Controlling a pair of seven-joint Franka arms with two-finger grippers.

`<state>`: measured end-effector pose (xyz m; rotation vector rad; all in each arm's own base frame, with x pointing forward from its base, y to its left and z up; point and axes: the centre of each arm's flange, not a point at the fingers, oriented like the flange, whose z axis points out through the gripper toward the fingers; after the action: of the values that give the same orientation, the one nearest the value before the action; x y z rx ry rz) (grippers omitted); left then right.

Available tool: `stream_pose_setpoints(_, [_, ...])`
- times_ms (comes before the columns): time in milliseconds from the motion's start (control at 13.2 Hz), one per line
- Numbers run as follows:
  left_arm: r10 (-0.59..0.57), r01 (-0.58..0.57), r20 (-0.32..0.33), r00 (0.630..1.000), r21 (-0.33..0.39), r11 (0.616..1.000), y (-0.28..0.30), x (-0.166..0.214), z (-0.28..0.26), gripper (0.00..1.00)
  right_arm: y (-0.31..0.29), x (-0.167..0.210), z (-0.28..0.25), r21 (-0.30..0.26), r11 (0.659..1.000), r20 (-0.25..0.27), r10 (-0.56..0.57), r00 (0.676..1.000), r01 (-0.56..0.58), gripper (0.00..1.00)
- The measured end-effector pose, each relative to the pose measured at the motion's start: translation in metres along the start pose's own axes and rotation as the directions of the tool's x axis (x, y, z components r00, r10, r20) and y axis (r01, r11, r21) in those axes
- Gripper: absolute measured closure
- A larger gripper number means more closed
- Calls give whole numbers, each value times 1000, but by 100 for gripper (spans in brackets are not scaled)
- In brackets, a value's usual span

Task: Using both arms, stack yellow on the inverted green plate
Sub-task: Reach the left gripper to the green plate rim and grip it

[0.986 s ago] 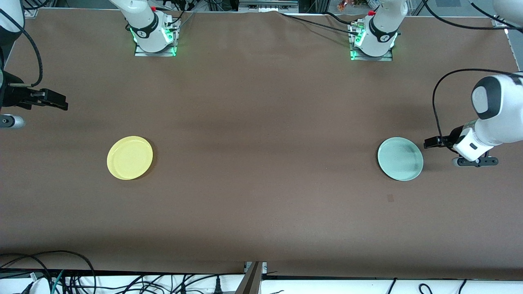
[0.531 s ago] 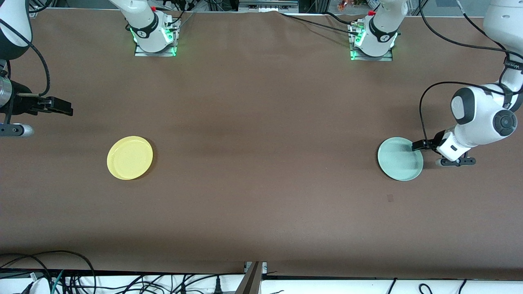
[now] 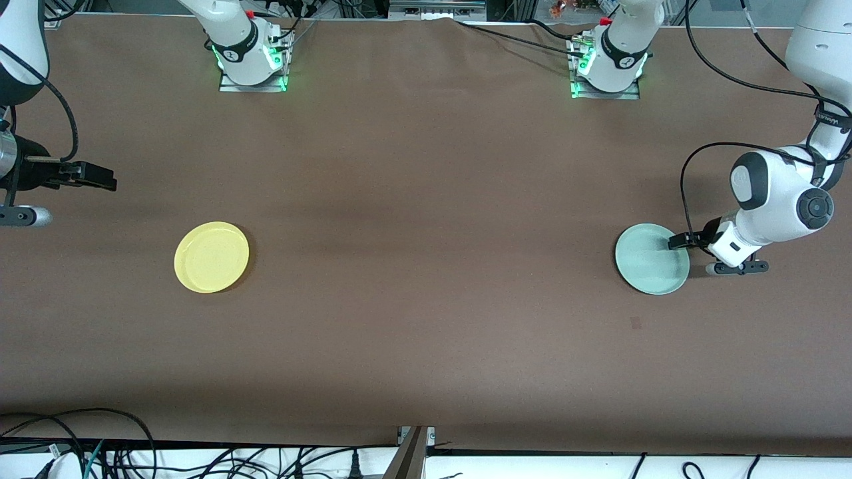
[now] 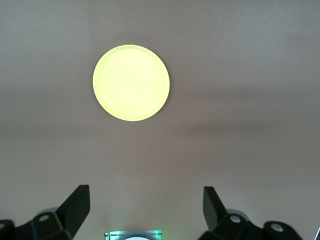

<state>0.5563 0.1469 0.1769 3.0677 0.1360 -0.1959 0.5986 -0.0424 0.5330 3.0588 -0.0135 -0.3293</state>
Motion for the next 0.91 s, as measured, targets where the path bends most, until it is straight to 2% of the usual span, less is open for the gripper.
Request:
stream_pose_setpoints(152, [2,-2,-1,1000,-1,1000,1,1,1,36,5,9,14,2,1000,18,8,1000,-8,0])
stream_pose_setpoints(379, [6,-6,-4,1000,-2,1000,3,3,-1,66,15,31,41,5,1000,13,22,1000,-22,0])
stream_pose_setpoints(531, [7,-7,-7,1000,-2,1000,4,4,-2,87,29,50,73,33,998,22,46,999,-46,0])
stream_pose_setpoints(607, [10,-10,-8,1000,-2,1000,6,5,-4,95,37,59,90,49,997,30,54,998,-55,0])
stream_pose_setpoints(910, [27,-27,-20,999,-1,1000,16,12,-14,97,42,91,150,66,996,34,56,998,-58,0])
